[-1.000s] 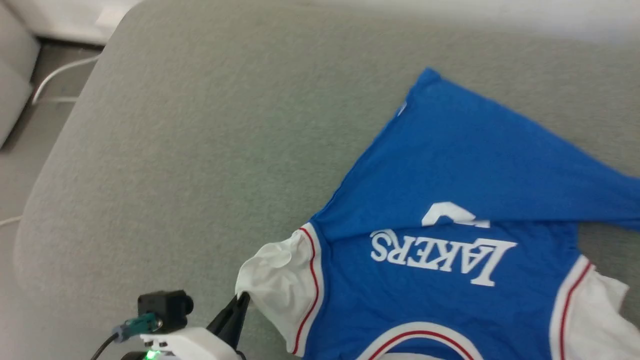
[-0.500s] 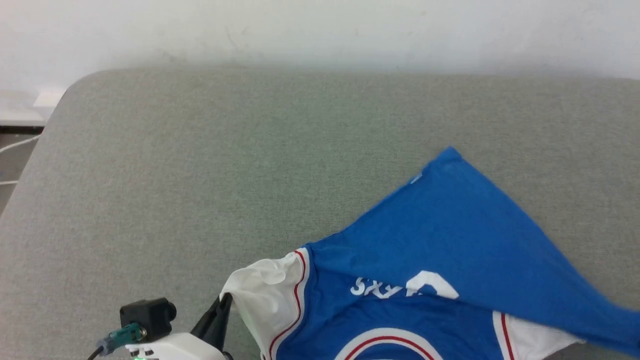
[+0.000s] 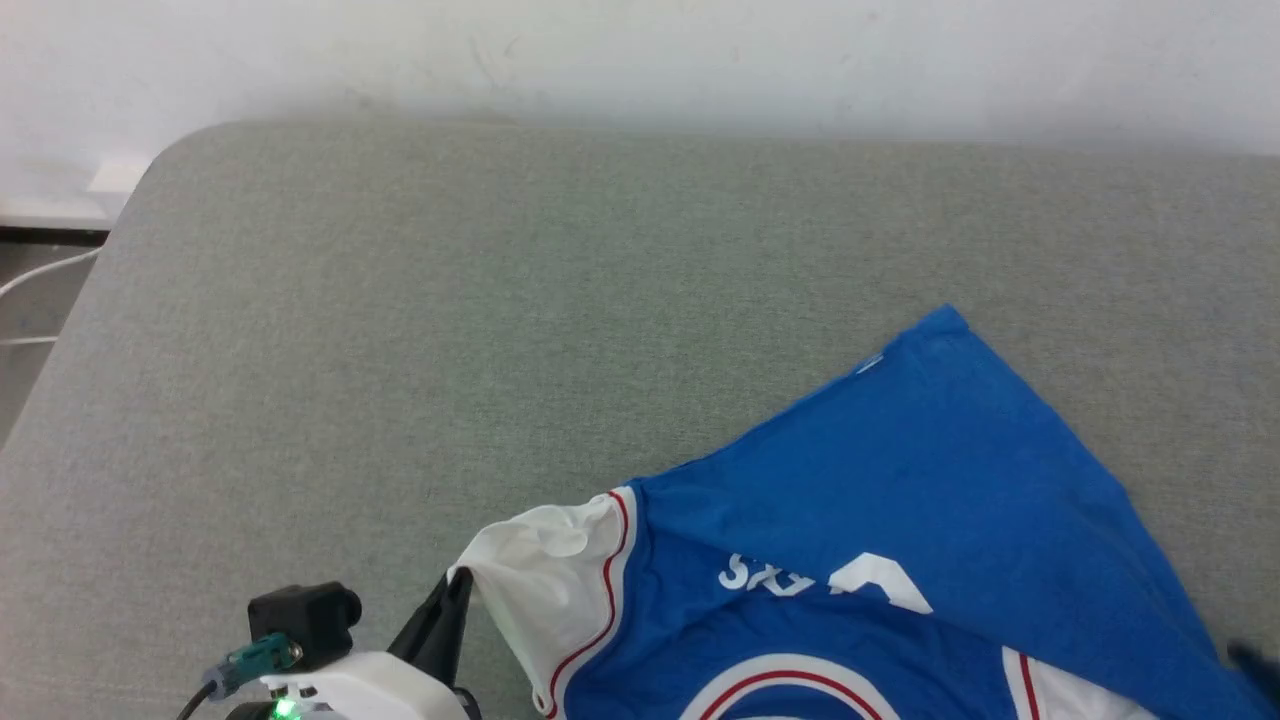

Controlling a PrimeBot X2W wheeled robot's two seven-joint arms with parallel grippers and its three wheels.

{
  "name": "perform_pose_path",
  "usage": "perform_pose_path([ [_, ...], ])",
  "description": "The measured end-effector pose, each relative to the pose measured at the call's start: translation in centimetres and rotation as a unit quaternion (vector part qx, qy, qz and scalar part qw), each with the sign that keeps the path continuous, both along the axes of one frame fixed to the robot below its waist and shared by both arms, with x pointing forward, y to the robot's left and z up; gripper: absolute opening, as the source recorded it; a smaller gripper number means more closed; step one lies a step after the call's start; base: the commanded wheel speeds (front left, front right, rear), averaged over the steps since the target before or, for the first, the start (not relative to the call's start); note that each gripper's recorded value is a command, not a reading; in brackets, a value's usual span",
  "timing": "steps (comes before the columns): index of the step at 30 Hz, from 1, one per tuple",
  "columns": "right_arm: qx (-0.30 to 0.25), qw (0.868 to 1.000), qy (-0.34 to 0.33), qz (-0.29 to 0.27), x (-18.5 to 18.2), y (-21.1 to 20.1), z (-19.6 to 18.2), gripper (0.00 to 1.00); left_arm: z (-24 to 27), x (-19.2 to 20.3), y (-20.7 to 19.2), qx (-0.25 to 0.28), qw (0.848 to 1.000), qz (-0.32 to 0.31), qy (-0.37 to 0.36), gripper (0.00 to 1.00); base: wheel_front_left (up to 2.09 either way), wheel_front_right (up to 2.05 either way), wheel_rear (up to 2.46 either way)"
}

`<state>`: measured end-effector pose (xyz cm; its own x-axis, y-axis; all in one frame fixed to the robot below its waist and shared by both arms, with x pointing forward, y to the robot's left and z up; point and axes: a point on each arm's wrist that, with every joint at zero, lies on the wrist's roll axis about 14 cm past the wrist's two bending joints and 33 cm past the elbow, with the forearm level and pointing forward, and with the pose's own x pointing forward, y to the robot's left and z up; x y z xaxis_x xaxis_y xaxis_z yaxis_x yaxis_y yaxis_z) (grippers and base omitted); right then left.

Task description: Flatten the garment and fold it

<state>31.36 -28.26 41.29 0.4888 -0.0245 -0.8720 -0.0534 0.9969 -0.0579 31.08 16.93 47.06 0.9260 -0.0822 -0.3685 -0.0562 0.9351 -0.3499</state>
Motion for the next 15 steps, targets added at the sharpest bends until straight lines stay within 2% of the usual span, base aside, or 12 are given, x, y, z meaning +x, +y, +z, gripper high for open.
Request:
perform_pose_path([
  [7,0.004,0.99,-0.103,0.095,8.8,5.1,5.6,1.0,1.0,0.9,-0.5,0.001,1.0,-0.005,-0.02,0.0,0.0,0.0,0.0],
  [11,0.003,0.98,-0.122,0.154,13.1,8.9,6.9,1.0,1.4,1.8,-1.1,-0.005,1.0,-0.007,-0.029,0.0,0.0,0.0,0.0],
  [15,-0.009,0.975,-0.103,0.195,16.5,11.4,5.8,1.0,1.2,2.5,-1.3,-0.005,1.0,-0.005,-0.029,0.0,0.0,0.0,0.0],
])
